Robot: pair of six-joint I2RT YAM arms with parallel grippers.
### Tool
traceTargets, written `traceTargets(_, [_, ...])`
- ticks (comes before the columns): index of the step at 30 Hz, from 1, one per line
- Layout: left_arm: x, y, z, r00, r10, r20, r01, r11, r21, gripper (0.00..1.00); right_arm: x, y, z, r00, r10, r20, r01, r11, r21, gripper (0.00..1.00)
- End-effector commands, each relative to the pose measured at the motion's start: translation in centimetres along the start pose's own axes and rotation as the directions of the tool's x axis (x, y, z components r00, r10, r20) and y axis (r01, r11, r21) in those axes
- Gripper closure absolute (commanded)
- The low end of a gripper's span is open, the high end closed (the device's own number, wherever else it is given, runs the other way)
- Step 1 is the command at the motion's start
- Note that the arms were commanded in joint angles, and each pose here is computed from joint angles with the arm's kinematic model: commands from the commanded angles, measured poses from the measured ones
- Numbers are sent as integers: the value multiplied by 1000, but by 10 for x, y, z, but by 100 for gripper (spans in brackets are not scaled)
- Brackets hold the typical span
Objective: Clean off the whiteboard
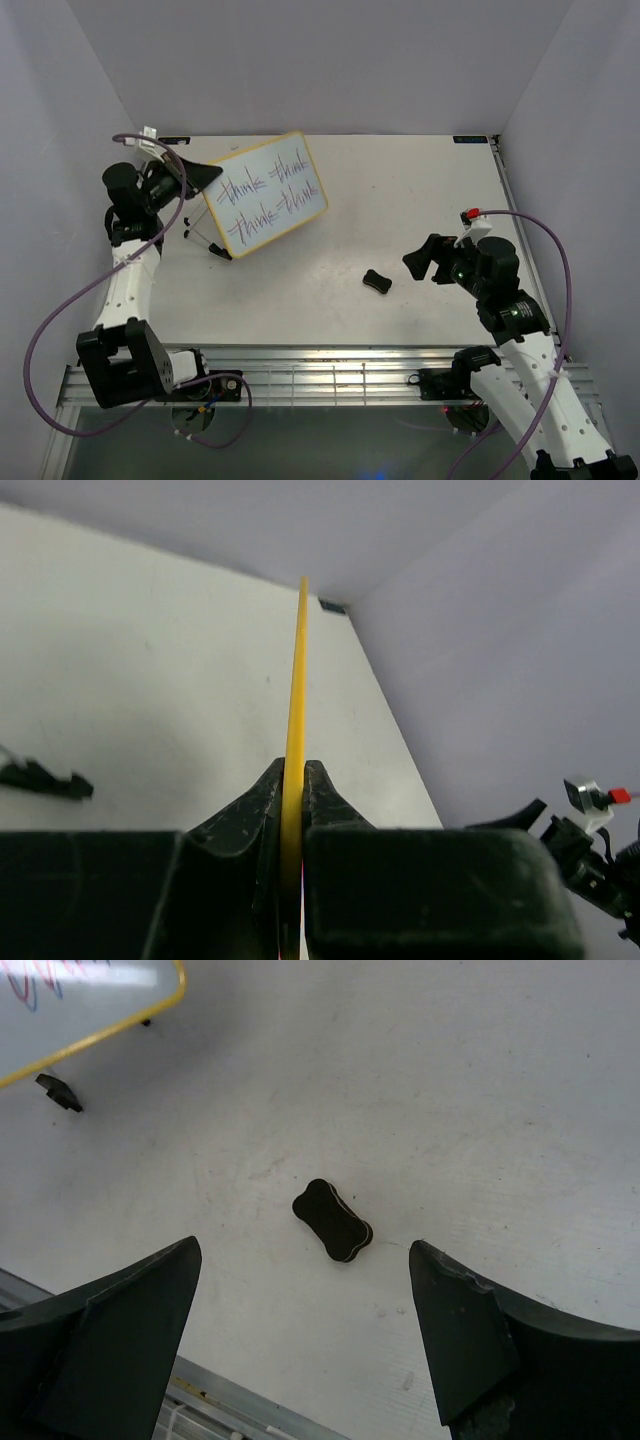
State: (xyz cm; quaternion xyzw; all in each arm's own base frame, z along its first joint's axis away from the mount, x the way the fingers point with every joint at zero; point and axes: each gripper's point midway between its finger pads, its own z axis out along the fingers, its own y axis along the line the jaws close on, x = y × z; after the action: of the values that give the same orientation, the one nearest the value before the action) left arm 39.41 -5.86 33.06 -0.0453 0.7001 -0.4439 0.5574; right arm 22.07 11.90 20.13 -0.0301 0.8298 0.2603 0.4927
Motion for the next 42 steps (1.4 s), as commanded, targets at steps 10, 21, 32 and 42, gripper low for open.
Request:
traceTargets(10, [167, 8, -78, 888, -340, -308, 287, 936, -205, 100, 13, 8, 34, 947, -218, -236, 186, 971, -150, 7])
traceTargets(21, [220, 39, -104, 790, -469, -395, 304, 859, -413, 100, 73, 24, 106, 778, -478, -408, 424, 878, -220, 6])
traceTargets(32, [225, 24, -98, 800, -391, -455, 244, 905, -349, 100, 107, -5, 140, 622, -556, -551, 588, 797, -141, 27])
traceTargets(42, [230, 17, -96, 794, -377, -477, 242, 916, -320, 100, 125, -11, 143, 597, -557, -577, 585, 795, -162, 50])
